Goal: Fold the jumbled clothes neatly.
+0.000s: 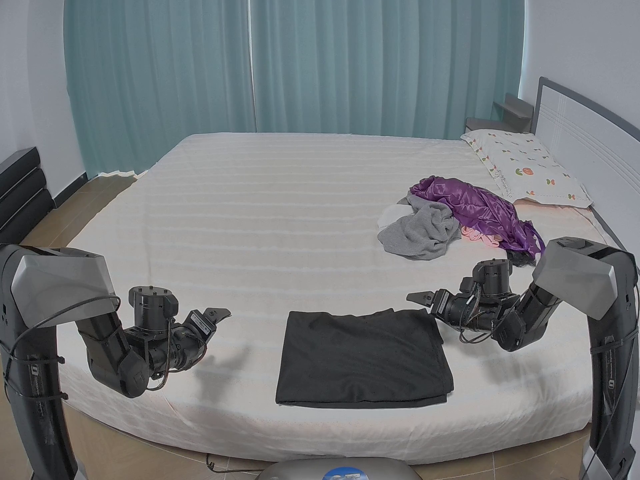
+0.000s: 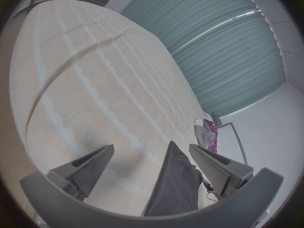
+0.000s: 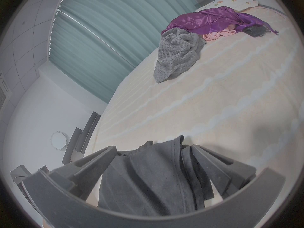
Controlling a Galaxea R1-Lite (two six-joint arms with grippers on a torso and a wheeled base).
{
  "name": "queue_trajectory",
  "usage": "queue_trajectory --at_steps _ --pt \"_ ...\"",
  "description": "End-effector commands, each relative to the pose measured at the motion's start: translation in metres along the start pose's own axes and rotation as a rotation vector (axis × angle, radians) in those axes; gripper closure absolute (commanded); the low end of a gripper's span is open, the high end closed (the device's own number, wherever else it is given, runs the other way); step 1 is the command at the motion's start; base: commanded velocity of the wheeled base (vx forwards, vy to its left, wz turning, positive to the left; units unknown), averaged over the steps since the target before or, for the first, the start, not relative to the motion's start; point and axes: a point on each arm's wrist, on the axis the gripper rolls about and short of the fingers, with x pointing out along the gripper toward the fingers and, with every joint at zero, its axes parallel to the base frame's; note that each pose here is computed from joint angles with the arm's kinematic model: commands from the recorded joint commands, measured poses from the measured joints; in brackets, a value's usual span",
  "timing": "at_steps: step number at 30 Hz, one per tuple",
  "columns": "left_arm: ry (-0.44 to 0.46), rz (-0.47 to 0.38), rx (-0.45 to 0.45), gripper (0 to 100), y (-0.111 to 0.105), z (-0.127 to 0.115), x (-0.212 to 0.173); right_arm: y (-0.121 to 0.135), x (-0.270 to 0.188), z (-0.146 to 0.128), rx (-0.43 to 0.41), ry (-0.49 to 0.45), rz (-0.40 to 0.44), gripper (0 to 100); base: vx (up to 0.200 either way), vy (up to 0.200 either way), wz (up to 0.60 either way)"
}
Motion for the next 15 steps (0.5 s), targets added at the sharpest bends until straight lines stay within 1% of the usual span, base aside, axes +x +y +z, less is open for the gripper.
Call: queue_trajectory --at_steps 1,5,7,9,12,15 --pt "-0.001 0.0 -0.001 0 0.0 0.0 0.0 -0.004 0.01 0.0 0.003 0.003 0.001 0 0.0 0.0 0.0" --pt "-0.001 0.0 -0.001 0 0.0 0.0 0.0 -0.004 0.014 0.002 0.008 0.021 -0.009 0 0.0 0.0 0.0" --pt "-0.001 0.0 -0.001 0 0.0 0.0 0.0 0.0 0.013 0.008 0.001 -0.004 -0.007 0 0.0 0.0 0.0" --pt "-0.001 0.0 -0.001 0 0.0 0.0 0.0 0.004 0.01 0.013 -0.002 -0.018 0.003 0 0.0 0.0 0.0" --pt "-0.001 0.0 -0.001 0 0.0 0.0 0.0 0.018 0.002 0.022 -0.018 -0.046 0.027 0 0.0 0.0 0.0" --pt "-0.001 0.0 -0.001 0 0.0 0.0 0.0 0.026 -0.001 0.022 -0.026 -0.039 0.036 0 0.0 0.0 0.0"
